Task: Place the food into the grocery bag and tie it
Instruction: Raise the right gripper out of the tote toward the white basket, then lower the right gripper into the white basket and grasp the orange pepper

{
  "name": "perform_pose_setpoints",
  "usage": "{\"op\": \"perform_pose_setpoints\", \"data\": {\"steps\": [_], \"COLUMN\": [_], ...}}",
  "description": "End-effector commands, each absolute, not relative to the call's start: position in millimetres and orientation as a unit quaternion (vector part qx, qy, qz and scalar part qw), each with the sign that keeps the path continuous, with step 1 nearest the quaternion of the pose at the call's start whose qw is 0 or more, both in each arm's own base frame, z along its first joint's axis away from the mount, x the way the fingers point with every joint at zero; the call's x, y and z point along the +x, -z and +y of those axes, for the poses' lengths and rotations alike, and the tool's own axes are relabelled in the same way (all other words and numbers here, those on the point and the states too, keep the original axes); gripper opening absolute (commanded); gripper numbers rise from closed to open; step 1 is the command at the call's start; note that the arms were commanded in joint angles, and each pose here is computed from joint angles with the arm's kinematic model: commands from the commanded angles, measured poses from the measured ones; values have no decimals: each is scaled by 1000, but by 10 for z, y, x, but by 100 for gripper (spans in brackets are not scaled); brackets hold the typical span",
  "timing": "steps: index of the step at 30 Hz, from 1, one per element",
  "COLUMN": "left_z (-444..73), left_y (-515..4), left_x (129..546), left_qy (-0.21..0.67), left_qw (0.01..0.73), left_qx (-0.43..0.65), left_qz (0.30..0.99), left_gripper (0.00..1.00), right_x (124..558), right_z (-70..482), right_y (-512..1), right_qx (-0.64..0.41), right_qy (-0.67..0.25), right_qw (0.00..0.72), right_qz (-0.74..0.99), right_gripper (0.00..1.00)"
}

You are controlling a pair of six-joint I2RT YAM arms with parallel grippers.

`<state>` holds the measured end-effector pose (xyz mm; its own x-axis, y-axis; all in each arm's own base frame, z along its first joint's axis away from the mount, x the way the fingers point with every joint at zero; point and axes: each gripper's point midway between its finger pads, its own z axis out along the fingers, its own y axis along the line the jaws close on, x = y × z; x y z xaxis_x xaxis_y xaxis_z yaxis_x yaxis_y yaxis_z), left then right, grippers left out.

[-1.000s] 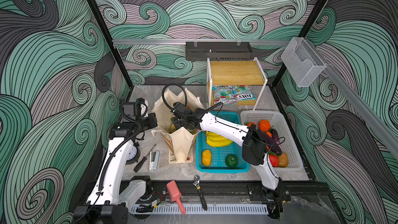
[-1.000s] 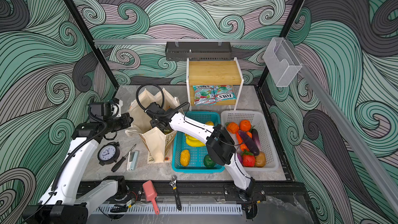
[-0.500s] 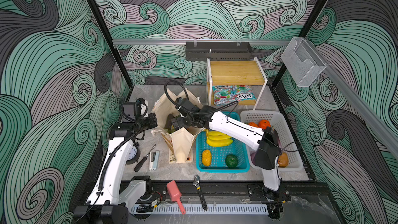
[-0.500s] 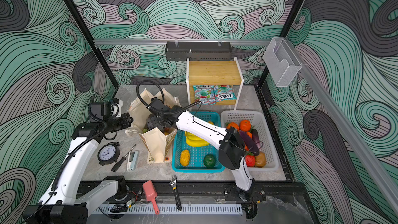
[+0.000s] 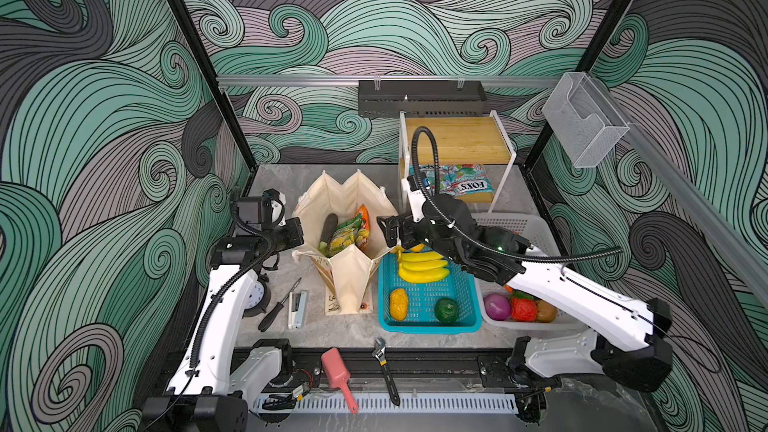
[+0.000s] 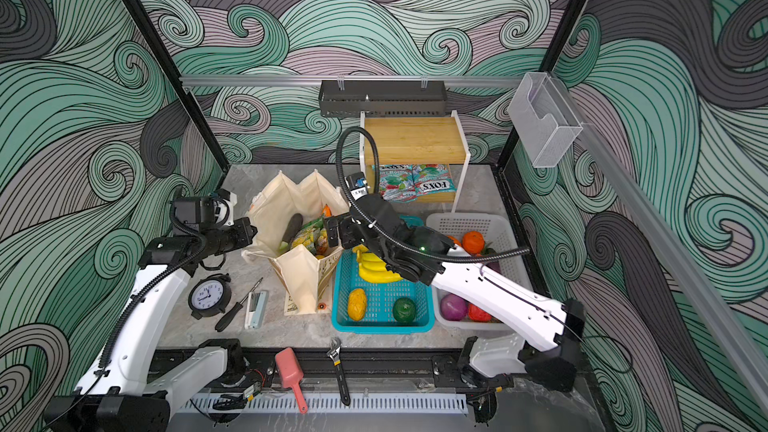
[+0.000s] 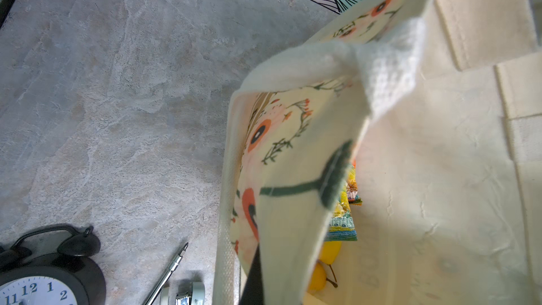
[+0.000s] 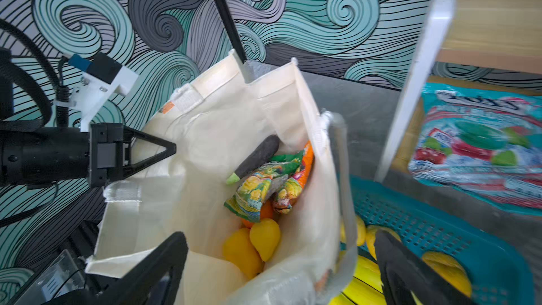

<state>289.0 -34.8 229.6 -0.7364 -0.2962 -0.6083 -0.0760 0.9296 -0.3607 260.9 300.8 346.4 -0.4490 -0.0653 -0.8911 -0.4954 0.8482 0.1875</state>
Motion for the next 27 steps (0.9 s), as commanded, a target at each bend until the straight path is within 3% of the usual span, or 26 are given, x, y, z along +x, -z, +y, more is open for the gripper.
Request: {"op": "perform_pose_setpoints", "data": {"steps": [1, 8, 16, 27], "left_z": [-378, -383, -371, -378], "left_y": [-2326, -2322, -2305, -2300], "left_x": [2869, 2872, 2877, 2879], "left_qy": [163, 164, 161, 162], "left_qw": [354, 353, 352, 350], "left_qx": [-93, -94, -95, -95], "left_qz": [916, 916, 917, 918], "left_gripper": [0, 0, 0, 0], "right_x": [2747, 2795, 3026, 3125], "right_z": [2442, 1452, 537, 95], "right_y": [-3466, -3028, -2008, -1094], "right_qx": [-102, 32, 245, 401], "right_qy": [-152, -117, -119, -113], "right_qw": [533, 515, 397, 268], "right_qz": [826, 848, 877, 868], "right_gripper": [100, 100, 100, 100]}}
